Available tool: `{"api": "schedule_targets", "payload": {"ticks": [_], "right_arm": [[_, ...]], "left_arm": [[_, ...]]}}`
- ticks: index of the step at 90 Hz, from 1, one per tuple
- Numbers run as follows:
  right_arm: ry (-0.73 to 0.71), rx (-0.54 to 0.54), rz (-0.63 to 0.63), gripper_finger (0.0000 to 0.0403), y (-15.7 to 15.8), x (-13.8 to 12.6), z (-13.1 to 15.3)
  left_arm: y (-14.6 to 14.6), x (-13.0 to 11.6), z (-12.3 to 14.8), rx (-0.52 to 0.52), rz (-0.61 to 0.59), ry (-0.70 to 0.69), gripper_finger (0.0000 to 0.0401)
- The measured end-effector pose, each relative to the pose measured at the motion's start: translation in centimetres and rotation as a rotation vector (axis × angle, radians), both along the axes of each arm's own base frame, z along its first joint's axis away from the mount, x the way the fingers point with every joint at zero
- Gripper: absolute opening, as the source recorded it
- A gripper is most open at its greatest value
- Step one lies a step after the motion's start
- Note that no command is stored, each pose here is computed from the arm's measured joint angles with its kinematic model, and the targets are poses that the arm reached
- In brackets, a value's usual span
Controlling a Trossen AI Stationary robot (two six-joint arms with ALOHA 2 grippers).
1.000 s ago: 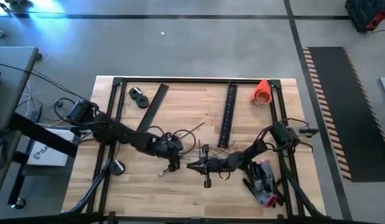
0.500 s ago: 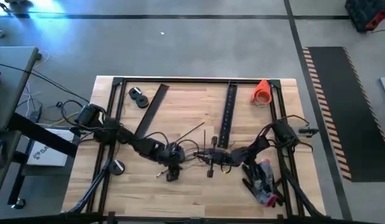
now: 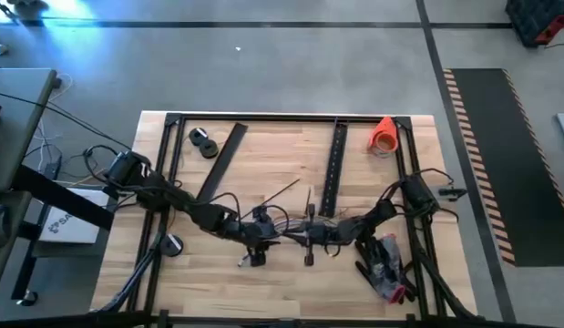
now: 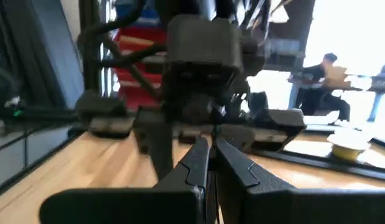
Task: Ziptie cables
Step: Wrap the left black zip tie on the cables
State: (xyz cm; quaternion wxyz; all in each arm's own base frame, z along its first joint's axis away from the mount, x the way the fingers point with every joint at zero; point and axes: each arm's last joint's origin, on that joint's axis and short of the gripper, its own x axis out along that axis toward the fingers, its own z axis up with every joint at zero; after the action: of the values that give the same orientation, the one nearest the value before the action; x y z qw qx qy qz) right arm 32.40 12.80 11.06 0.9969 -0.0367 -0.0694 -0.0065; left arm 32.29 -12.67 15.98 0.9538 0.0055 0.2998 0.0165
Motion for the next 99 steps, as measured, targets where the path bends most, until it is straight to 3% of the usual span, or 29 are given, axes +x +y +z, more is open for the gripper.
{"api": "schedule_targets", "payload": {"ticks": [18, 42, 66, 99], "right_arm": [[-0.004, -0.002, 0.013, 0.0000, 0.8, -0.3, 0.1], [0.002, -0.015, -0.030, 0.0000, 1.9, -0.9, 0.1], [0.004, -0.031, -0.063, 0.0000, 2.9, -1.5, 0.2], [0.020, -0.020, -0.199, 0.0014, 4.4, -2.7, 0.6]], "left_arm": [[-0.3, 1.3, 0.0, 0.044, 0.032, -0.164, 0.0090], [-1.1, 1.4, -0.3, 0.074, 0.008, -0.200, 0.0087], [-2.3, 1.3, 0.6, 0.074, 0.000, -0.299, 0.0007], [-2.3, 1.3, 0.5, 0.071, 0.020, -0.295, 0.0000]]}}
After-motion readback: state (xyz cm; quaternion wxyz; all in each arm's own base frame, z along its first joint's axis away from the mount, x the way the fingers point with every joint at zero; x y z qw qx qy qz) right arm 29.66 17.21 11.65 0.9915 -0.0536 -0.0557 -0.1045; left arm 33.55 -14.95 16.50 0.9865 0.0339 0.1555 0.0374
